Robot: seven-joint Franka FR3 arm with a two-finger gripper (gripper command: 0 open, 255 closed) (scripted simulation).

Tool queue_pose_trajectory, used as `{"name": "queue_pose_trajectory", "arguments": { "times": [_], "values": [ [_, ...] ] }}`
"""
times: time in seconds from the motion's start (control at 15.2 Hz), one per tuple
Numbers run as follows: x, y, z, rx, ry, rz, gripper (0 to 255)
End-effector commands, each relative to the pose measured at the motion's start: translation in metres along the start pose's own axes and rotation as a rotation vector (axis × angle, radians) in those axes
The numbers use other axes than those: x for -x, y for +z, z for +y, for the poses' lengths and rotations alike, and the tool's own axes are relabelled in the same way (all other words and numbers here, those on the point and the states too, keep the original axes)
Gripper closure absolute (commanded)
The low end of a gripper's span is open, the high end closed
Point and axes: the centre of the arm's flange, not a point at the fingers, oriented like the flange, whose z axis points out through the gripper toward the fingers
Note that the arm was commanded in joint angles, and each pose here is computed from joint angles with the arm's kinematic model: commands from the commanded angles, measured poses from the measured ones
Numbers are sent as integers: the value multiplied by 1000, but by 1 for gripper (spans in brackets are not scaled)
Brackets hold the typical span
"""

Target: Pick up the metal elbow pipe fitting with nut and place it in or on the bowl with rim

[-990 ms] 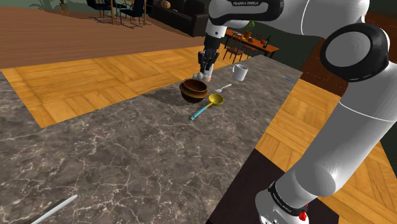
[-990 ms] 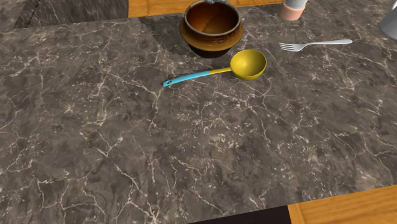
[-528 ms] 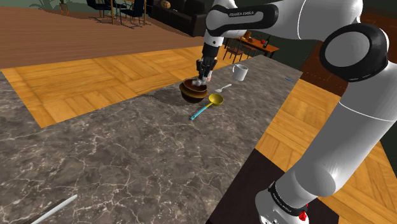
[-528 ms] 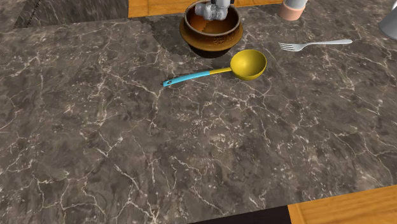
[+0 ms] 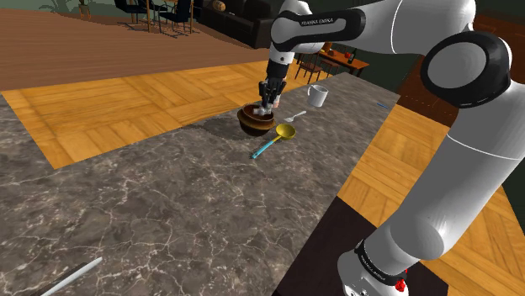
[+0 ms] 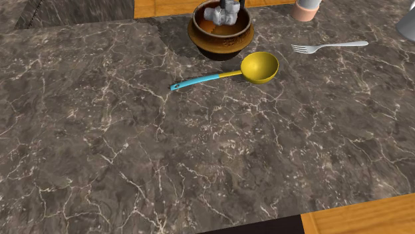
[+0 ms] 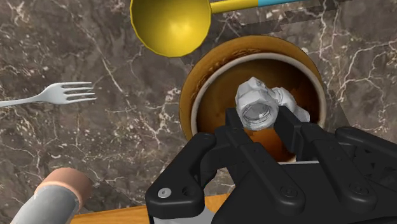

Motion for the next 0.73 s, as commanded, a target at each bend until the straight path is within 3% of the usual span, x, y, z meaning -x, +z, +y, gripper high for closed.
{"name": "queue_pose_trajectory", "arguments": {
  "times": [0.0,0.07,0.4,0.66],
  "values": [
    [0,0,0,0,0,0,255],
    [0,0,0,0,0,0,0],
    [0,0,0,0,0,0,0],
    [0,-50,0,0,0,0,0]
  ]
}}
